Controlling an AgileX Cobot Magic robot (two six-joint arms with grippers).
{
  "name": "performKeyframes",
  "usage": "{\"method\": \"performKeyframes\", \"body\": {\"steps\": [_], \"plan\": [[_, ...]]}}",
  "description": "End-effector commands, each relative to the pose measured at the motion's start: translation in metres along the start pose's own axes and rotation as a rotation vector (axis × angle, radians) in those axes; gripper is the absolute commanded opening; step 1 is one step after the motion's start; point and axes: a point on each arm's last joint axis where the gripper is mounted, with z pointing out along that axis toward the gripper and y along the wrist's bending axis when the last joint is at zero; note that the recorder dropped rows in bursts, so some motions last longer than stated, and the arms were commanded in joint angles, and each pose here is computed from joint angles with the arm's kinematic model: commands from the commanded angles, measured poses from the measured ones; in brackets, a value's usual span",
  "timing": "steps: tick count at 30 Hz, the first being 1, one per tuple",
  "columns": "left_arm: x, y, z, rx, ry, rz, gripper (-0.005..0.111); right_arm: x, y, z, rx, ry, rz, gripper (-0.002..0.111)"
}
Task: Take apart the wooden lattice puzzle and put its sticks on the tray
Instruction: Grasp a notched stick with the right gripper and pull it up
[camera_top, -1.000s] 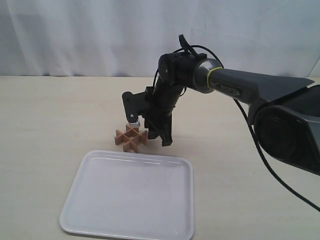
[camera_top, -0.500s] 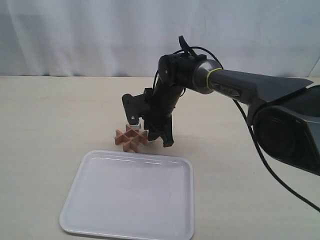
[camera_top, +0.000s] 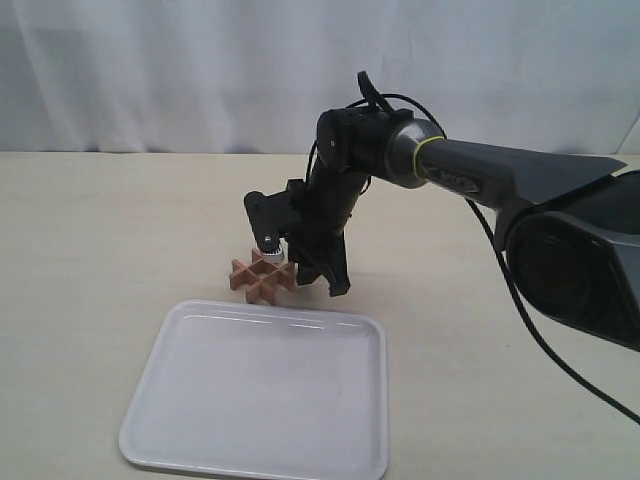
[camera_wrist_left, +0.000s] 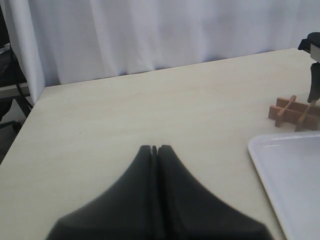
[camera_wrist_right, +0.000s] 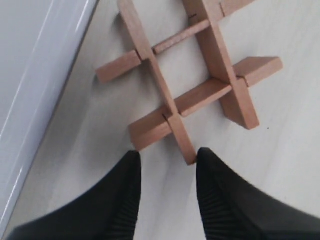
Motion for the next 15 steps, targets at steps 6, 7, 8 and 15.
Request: {"method": "performKeyframes", "body": {"steps": [6, 7, 8, 15], "plan": [[0.0, 0.0, 0.0, -0.003, -0.008, -0.007, 0.0, -0.02, -0.003, 0.0, 0.074, -0.002, -0.081, 0.036], [0.0, 0.0, 0.0, -0.003, -0.008, -0.007, 0.0, -0.021, -0.002, 0.001, 0.072, 0.0, -0.085, 0.036], [0.0, 0.0, 0.0, -0.003, -0.008, -0.007, 0.0, -0.021, -0.002, 0.001, 0.071, 0.002, -0.086, 0.036], [0.0, 0.0, 0.0, -0.003, -0.008, -0.007, 0.0, -0.02, 0.001, 0.001, 0.035, 0.007, -0.086, 0.035]]}}
